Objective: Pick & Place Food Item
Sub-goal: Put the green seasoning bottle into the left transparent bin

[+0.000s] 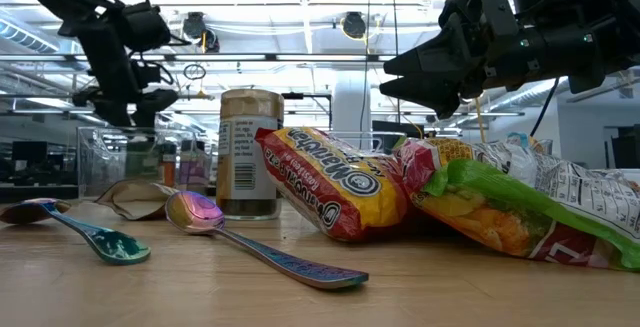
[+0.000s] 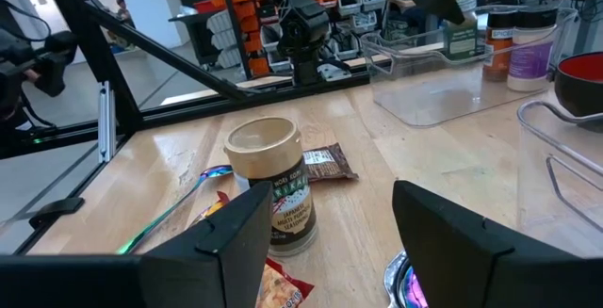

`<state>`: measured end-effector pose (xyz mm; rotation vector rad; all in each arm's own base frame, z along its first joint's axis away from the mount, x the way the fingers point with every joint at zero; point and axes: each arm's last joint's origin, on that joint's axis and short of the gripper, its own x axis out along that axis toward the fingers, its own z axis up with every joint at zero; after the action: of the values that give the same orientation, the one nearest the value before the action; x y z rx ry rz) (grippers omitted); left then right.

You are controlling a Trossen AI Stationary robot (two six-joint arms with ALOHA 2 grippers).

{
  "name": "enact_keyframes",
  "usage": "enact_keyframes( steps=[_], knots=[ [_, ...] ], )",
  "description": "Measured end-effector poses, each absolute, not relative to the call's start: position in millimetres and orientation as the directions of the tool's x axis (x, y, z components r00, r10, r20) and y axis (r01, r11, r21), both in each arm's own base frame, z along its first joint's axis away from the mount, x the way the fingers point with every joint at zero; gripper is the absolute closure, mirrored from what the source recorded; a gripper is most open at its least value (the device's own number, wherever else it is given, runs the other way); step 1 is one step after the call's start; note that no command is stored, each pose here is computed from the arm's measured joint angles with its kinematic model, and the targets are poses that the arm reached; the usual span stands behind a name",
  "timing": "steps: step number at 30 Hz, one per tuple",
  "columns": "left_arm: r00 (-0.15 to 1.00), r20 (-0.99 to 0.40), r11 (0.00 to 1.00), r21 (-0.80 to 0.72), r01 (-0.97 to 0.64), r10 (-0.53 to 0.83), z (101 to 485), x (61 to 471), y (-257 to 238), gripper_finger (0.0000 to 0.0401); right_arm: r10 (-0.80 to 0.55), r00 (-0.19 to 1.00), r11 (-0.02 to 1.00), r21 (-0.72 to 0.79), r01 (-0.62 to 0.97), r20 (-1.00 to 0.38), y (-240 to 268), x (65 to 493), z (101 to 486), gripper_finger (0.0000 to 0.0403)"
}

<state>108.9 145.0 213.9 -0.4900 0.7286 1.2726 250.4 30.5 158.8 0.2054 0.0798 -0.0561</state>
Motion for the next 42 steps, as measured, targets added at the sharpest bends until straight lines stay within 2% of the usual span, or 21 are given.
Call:
enact_keyframes(
  steps=[19, 42],
  knots=[
    [0.137, -0.712, 0.206, 0.011, -0.978, 0.689, 199, 109, 145, 0.0207, -0.048, 0.995, 0.978, 0.198, 0.064, -0.085, 30, 250, 159, 0.019],
    [0.095, -0.753, 0.192, 0.042, -0.98, 0.651, 182, 117, 154, 0.0207, -0.048, 0.995, 0.978, 0.198, 0.064, -0.085, 30, 250, 159, 0.0191]
  ],
)
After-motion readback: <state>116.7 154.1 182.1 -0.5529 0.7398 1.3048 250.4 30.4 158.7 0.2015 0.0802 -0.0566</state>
